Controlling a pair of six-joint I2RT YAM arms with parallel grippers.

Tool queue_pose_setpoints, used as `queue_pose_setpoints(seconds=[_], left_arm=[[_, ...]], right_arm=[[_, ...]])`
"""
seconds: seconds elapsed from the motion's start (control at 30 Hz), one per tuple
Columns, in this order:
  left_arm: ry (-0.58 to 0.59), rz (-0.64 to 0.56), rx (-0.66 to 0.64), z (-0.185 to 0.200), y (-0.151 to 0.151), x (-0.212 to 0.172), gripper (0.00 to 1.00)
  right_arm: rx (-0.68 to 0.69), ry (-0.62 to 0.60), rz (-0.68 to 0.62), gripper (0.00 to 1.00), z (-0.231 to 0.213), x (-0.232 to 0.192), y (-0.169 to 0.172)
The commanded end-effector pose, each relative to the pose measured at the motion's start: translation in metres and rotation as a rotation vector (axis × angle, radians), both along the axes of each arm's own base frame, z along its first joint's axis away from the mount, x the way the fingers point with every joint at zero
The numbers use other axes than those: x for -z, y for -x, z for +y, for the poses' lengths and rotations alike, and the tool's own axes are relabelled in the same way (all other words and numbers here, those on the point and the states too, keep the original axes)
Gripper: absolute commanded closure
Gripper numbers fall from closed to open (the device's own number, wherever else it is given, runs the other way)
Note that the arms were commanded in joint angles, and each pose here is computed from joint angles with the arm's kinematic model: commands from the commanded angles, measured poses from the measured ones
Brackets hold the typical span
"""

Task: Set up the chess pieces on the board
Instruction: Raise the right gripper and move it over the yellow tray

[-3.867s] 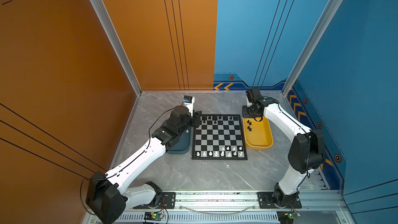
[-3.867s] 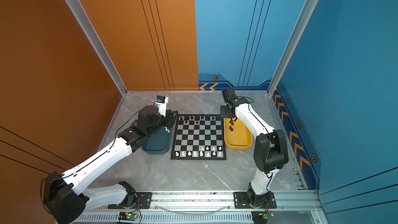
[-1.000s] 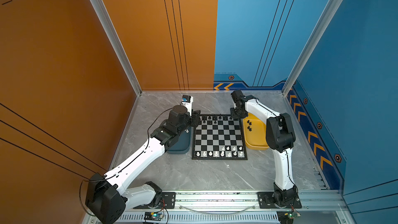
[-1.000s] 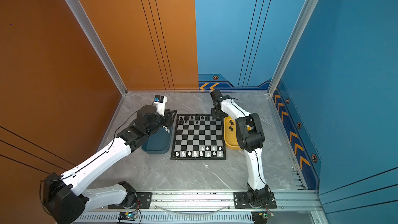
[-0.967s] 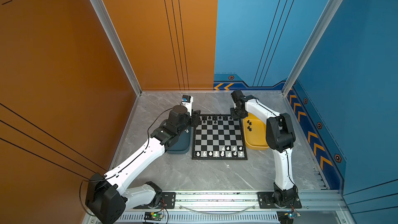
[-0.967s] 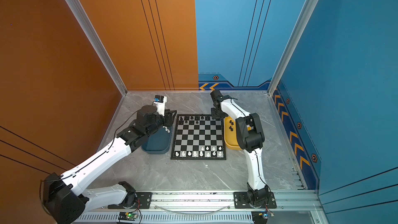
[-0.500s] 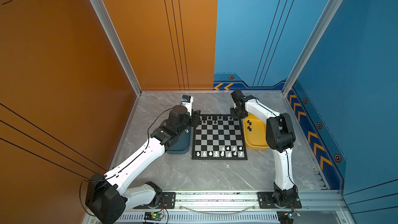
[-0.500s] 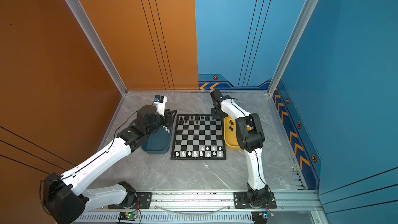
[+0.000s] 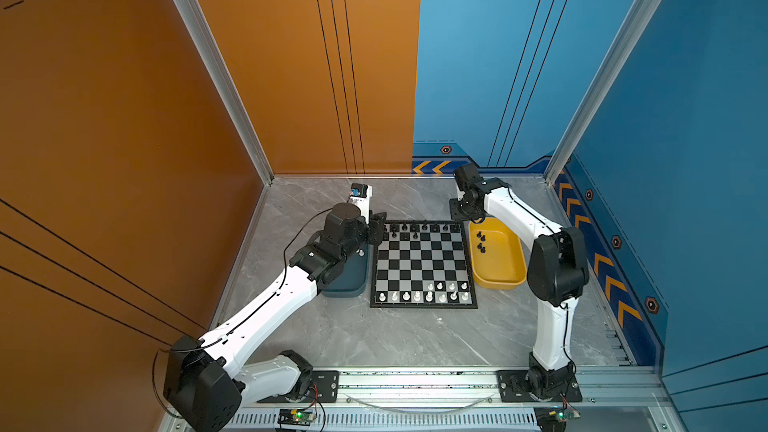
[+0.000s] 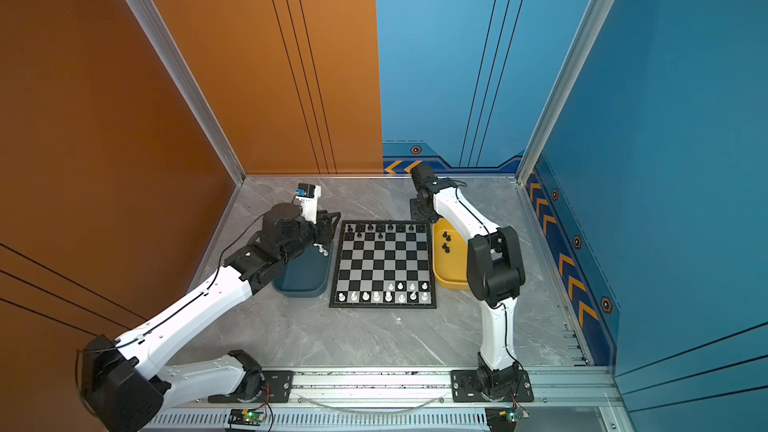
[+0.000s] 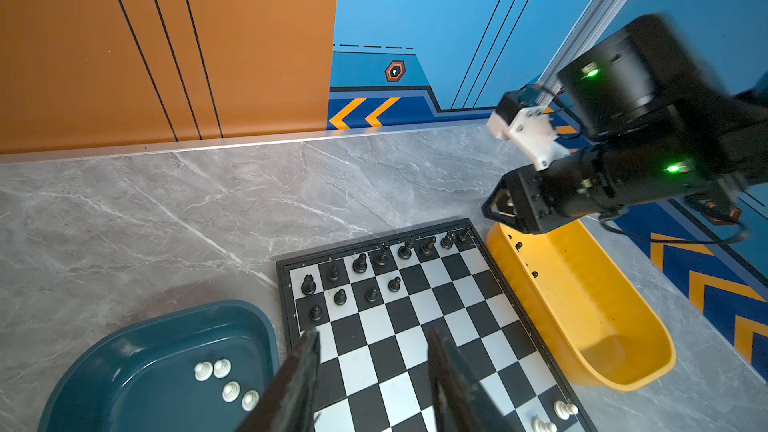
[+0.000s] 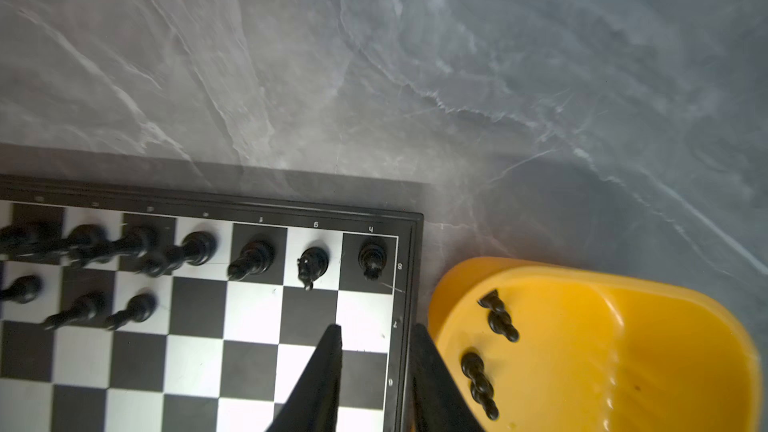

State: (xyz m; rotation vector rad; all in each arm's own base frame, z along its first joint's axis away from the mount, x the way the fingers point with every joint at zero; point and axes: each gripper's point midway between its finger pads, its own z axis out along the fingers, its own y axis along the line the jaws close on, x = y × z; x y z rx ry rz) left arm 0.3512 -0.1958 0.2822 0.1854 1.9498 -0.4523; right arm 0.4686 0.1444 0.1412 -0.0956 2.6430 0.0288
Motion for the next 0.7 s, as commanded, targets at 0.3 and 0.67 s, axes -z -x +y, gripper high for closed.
queue_pose_setpoints(seconds=[0.3,0.67], left_arm=[[0.018,0.004,0.013,0.000,0.005,-0.004,0.56],[0.015,0.006,0.012,-0.001,0.006,-0.003,0.56]], right_arm=[[0.143,0.006,-0.109,0.70,-0.077,-0.045,0.068],[0.204,-0.094,0.072,0.74,-0.091,0.042,0.092]])
